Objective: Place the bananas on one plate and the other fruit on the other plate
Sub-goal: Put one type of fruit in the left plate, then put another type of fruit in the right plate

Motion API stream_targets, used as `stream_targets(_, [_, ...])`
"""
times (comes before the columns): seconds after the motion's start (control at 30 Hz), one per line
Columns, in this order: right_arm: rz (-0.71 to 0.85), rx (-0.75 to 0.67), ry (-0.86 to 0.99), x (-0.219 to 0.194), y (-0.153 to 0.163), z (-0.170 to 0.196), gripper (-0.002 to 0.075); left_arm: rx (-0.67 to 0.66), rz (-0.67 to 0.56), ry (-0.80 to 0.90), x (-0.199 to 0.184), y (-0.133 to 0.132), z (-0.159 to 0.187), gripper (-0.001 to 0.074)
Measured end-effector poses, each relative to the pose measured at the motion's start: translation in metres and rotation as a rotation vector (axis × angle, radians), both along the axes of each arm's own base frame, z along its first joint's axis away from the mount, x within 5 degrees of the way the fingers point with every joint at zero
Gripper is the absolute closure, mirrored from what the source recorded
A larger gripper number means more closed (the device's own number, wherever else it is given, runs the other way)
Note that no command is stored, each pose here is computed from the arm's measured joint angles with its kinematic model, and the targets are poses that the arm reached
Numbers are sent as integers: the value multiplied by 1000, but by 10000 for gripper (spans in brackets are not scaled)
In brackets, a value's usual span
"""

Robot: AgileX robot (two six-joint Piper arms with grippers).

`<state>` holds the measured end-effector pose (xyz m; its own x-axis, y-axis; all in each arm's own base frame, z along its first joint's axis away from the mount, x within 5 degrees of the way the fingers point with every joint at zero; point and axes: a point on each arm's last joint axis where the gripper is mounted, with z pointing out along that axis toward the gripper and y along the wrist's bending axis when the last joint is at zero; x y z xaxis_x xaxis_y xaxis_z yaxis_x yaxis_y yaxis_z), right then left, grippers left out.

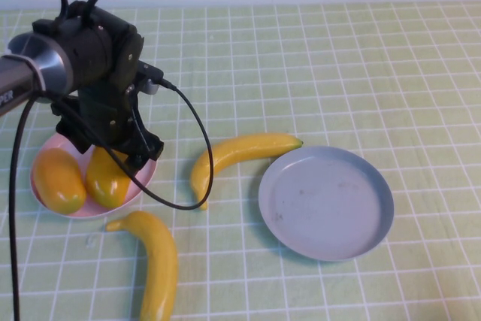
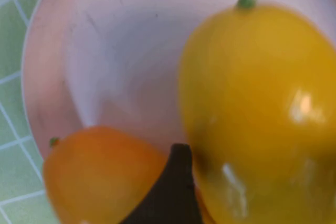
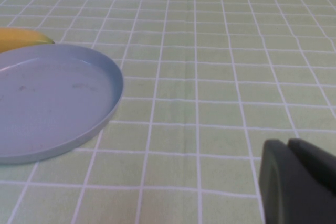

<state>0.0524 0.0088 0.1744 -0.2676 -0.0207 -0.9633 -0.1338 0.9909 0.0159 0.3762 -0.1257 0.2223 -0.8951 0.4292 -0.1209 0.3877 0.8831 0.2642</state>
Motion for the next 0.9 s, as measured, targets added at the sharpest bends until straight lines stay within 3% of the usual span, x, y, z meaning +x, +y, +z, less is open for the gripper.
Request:
stream_targets(0.2, [0,0,0,0,0,0,743,-5,14,20,-2,0,0,78])
stream_targets(0.27, [0,0,0,0,0,0,743,-14,23,19,-2,-1,7,111])
stream_targets(0.33, [0,0,0,0,0,0,743,-29,27,-7,-2,-1,19,193])
stream_targets(0.5, [0,0,0,0,0,0,743,-79,31,-118,-14,3,66,601])
stream_targets(0.57, [0,0,0,0,0,0,743,-97,28,-162,-24,8,85,675])
stream_targets(0.73, [0,0,0,0,0,0,743,-218,15,-285,-71,20,121,723])
stream_targets(0.9, [0,0,0,0,0,0,743,-355,-9,-432,-138,40,130,730])
